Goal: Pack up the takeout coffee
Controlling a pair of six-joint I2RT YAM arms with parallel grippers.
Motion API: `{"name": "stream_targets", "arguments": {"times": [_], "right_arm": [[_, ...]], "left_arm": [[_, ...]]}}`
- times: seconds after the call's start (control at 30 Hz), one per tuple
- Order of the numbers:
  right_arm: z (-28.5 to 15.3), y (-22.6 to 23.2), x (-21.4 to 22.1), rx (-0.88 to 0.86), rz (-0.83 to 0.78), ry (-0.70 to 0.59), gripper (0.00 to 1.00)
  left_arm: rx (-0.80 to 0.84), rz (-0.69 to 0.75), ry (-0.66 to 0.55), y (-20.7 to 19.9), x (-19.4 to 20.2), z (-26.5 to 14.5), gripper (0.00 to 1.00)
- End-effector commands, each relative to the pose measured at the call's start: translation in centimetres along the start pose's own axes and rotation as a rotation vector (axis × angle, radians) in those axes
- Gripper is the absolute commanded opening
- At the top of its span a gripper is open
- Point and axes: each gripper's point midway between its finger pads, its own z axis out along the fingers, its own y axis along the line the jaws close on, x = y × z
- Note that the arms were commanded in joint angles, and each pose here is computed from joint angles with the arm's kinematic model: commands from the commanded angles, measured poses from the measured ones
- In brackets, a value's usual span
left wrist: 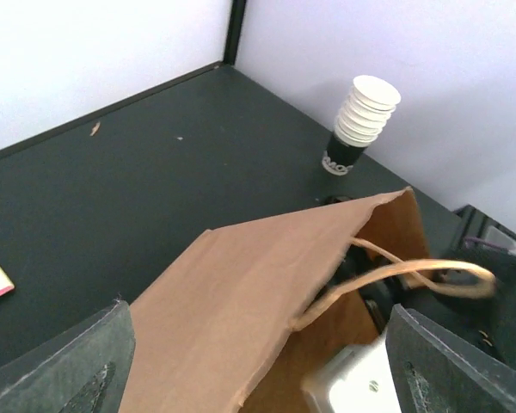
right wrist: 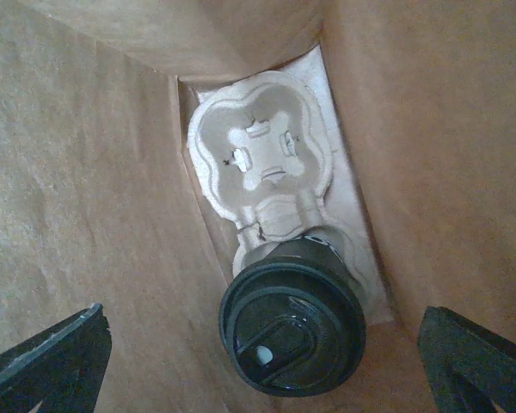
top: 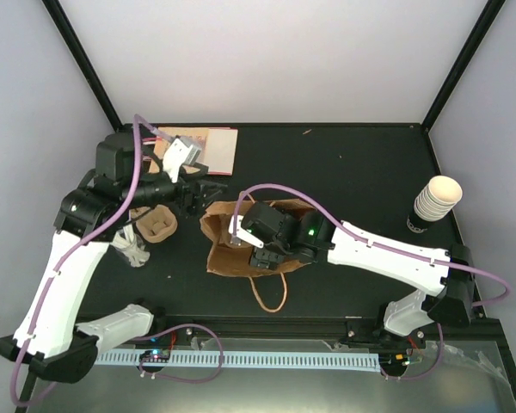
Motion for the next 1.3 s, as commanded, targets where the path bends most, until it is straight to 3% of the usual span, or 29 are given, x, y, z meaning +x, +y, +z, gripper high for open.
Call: {"name": "stream_targets", "arguments": {"times": [0.0, 0.13, 0.4, 0.73, 1.27], "right_arm": [[-0.7, -1.0, -1.0, -0.01, 0.039, -0.059, 1.0], [-0.8, -1.3, -0.8, -0.024, 0.056, -0.08, 1.0], [-1.2, -3.3, -0.2, 0.02, 0.103, -0.095, 1.0], [-1.7, -5.9, 0.7, 0.071, 0.16, -0.112, 1.0], [-3.6, -9.7, -2.1, 0.126, 0.255, -0.214, 1.0]], "left_arm": [[0.127, 0.052, -0.039, -3.2, 0.5, -2.1, 0.79], [0.136, 0.068, -0.038, -3.3, 1.9, -1.8, 0.75], [-0.011, 0.032, 0.002, 0.6, 3.3, 0.5, 0.62], [-0.014, 0.027, -0.033, 0.6, 2.5, 0.4, 0.62], [-0.037, 0.005, -0.069, 0.3, 1.9, -0.7, 0.63]]}}
